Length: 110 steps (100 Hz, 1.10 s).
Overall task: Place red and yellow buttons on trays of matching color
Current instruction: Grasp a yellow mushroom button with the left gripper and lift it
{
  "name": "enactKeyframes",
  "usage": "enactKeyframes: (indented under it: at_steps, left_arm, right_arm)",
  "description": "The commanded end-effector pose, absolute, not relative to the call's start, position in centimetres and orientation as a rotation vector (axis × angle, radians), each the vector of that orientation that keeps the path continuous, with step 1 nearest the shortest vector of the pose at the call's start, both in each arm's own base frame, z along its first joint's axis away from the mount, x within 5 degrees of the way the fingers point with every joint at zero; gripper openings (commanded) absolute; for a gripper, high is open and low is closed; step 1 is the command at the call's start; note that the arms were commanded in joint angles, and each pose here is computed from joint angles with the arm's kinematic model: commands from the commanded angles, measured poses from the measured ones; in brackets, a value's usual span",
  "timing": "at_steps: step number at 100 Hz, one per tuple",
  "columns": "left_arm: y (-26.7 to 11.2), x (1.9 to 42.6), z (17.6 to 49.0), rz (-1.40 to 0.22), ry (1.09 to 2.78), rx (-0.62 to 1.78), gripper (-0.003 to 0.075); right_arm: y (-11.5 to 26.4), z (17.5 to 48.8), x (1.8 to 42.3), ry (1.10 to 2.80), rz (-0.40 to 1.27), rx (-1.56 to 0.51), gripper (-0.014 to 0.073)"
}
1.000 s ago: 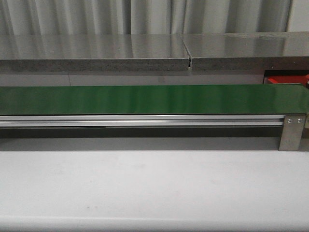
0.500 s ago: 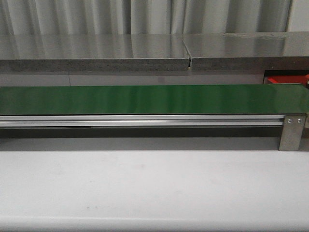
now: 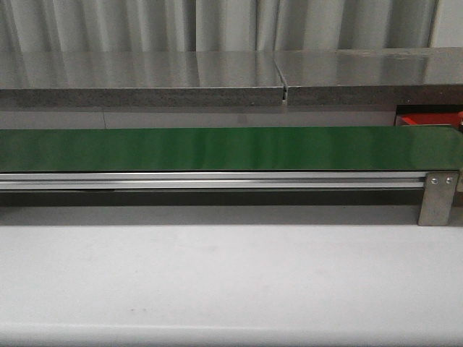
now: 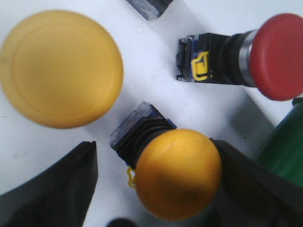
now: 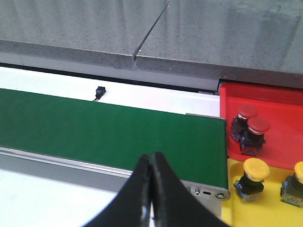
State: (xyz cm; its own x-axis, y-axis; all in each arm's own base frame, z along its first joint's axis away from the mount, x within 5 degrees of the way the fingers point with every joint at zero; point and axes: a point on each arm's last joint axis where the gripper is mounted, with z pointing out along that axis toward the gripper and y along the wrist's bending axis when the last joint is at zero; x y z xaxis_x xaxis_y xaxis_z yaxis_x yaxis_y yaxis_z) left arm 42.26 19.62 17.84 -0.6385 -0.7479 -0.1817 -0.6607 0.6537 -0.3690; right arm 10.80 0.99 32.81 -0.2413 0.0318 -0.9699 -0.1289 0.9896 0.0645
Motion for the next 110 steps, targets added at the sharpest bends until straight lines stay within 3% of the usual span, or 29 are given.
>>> enactKeyframes:
  at_steps: [1,18,32,74,110]
  left_arm:
    - [19.2,42.8,21.7,-0.395,2.434,-1.079,0.0400]
    - [19.2,43.0,21.9,-0.389,2.425,-1.071,0.0236]
    - [19.2,43.0,22.4,-0.390,2.420,-1.063,0.0172]
    - [18.7,41.2,27.3,-0.266,2.428,-0.890,0.0168]
    - [14.8,39.8,32.0,-0.238,2.398,-0.691,0.0168]
  right_arm:
    - [0.8,34.0,10.9,1.741,0.125,-0.052,-0.0076]
    - [0.8,34.0,10.9,1.741,0.125,-0.052,-0.0076]
    - [0.8,34.0,10.9,1.741,0.125,-0.052,-0.0076]
    - [0.8,34.0,10.9,1.741,0.125,-0.052,-0.0076]
    - [0.8,34.0,10.9,1.741,0.125,-0.052,-0.0076]
